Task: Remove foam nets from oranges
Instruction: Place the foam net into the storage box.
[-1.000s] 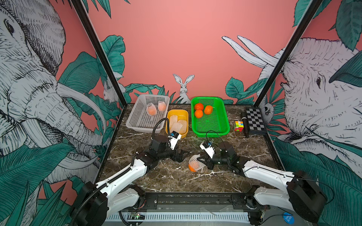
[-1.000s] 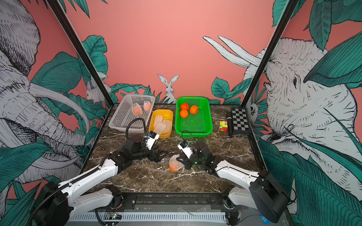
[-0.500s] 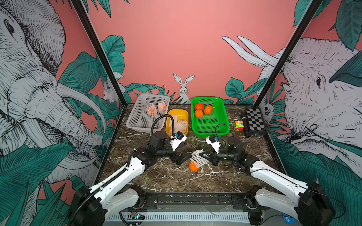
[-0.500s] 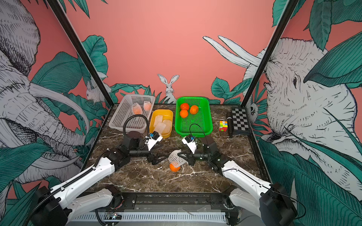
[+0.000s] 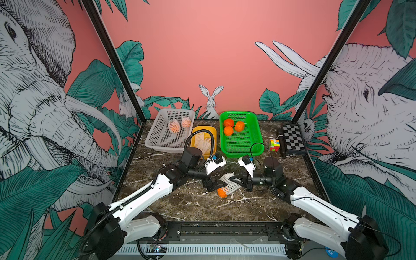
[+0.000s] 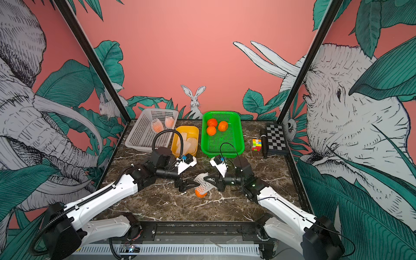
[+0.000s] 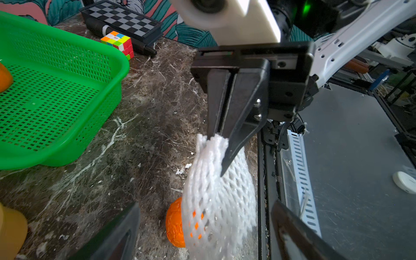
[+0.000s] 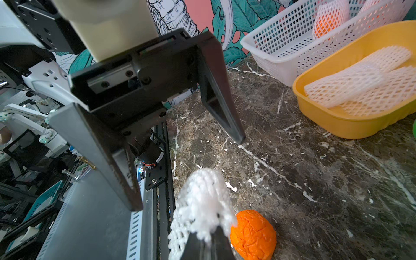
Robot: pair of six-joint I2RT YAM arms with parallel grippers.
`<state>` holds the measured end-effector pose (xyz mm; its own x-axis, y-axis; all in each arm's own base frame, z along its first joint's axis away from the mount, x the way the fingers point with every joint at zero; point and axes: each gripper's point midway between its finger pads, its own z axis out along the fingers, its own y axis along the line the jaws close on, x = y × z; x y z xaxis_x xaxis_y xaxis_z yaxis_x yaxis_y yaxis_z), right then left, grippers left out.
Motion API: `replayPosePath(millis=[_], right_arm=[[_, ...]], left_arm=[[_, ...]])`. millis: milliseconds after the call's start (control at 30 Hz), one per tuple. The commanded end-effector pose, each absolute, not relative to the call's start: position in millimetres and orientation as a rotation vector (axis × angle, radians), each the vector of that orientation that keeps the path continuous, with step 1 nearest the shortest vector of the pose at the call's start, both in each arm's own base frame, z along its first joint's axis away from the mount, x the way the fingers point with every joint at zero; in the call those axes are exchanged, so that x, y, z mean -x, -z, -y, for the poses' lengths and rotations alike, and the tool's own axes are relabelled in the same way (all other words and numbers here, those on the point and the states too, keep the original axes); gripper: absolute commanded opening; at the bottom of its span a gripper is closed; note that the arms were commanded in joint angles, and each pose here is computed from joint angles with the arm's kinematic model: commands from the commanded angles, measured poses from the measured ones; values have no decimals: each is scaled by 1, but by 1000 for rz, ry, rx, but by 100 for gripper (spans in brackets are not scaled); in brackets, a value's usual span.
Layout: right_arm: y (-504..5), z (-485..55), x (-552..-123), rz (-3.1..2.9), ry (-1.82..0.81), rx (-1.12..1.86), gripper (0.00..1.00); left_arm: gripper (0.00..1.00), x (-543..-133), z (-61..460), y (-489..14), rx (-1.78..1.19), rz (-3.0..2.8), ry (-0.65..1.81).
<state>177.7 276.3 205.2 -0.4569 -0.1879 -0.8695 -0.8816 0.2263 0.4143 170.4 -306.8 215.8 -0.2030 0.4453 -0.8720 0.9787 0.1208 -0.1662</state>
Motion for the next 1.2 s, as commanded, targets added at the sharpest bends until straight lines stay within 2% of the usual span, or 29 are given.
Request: replayPosePath(millis=[0, 167, 300, 600, 667, 833, 967, 1033, 1167], right_arm=[[-220, -279, -176, -1740, -1289, 1000, 6], [-223, -280, -175, -1731, -1301, 996, 6], [-226, -281, -176, -1728, -1300, 1003, 8], [-226, -290, -181, -1763, -1327, 1038, 12], [-224, -291, -183, -1774, -1324, 1035, 14], [-218, -292, -192, -1816, -1283, 1027, 31], [-220, -287, -203, -1851, -1207, 995, 56], [-223, -280, -209, -1873, -1159, 968, 65], [-234, -257, -223, -1874, -1029, 864, 77]], left_arm=[[91, -168, 309, -219, -1449, -1698, 1011], [86, -168, 310, -216, -1452, -1706, 1004], [77, -166, 309, -216, -1454, -1709, 1005], [37, -163, 311, -203, -1438, -1768, 1027], [31, -165, 310, -200, -1418, -1797, 1018], [17, -171, 308, -203, -1319, -1849, 1017], [9, -185, 306, -205, -1156, -1912, 1007], [1, -191, 304, -206, -1084, -1946, 996], [0, -201, 302, -210, -947, -1984, 1012]])
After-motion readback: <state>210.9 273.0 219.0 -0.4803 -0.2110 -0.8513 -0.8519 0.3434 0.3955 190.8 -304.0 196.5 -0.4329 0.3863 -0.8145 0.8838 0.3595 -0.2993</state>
